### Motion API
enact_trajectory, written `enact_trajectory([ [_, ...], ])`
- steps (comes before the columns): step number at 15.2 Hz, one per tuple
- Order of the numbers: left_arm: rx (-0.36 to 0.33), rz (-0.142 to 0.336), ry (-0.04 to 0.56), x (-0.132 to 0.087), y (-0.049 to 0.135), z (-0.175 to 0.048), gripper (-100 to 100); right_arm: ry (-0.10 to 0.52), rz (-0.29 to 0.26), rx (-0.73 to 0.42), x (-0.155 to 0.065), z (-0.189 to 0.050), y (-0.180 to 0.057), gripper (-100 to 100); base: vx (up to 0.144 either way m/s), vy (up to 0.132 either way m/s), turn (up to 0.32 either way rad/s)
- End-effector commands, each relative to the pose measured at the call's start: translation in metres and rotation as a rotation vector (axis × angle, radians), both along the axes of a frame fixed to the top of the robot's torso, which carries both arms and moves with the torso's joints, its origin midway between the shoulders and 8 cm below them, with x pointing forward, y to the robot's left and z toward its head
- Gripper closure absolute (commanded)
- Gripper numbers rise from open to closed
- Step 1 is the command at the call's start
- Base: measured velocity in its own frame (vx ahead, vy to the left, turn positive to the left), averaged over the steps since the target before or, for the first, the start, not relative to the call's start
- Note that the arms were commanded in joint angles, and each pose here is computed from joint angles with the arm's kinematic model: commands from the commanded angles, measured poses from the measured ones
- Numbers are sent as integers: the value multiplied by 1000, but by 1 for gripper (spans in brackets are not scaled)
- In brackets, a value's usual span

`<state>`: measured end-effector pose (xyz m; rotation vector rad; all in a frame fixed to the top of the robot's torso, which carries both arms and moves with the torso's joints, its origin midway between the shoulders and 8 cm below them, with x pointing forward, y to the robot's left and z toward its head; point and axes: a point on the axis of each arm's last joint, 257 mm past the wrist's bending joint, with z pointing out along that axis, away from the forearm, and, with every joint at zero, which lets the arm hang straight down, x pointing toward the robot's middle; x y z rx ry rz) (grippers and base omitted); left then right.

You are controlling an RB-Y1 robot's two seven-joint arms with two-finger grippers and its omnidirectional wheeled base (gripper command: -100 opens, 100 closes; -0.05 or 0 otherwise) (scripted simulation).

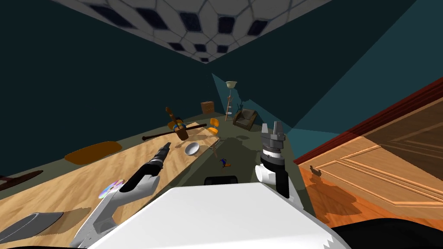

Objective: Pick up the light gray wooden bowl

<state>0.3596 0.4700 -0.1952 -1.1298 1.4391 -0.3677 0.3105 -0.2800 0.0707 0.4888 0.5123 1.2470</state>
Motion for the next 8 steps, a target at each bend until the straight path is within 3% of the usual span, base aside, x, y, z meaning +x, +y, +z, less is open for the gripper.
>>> enact_trajectory([
  [1,-15,34,60,-13,10,-17,-100,0,0,0,0,0,0,0,34,9,-142],
  [3,-20,41,76,-15,11,-21,-100,0,0,0,0,0,0,0,30,9,-108],
  [8,-58,105,191,-39,28,-52,-100,0,0,0,0,0,0,0,35,8,-131],
])
